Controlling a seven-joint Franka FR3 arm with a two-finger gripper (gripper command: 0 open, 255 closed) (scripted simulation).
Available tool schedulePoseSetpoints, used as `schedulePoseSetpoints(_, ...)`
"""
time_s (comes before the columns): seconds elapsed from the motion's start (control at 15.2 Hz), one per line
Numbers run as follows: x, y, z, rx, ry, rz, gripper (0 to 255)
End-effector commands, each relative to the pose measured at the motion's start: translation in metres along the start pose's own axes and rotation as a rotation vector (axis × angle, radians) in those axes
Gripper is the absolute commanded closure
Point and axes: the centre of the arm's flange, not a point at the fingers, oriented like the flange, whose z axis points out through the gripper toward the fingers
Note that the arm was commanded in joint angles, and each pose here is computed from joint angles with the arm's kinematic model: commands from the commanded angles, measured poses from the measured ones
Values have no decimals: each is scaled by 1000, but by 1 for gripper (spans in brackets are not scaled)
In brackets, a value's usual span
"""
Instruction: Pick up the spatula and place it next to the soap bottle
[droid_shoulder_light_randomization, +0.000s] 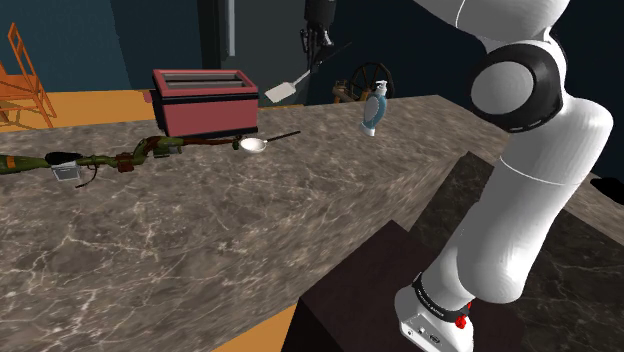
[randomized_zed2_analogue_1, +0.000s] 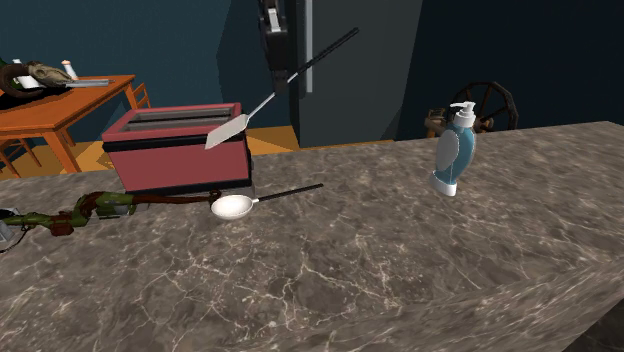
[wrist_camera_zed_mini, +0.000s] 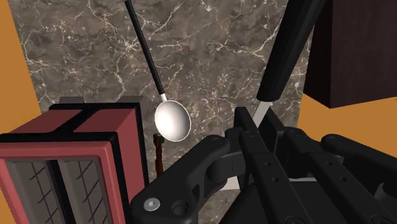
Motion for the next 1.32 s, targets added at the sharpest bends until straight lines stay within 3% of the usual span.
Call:
schedulePoseSetpoints(0.0, -26, -8, 2, 0, 1, -1, 255)
schedulePoseSetpoints(1.25, -268, -72, 18, 0, 1, -1, 255)
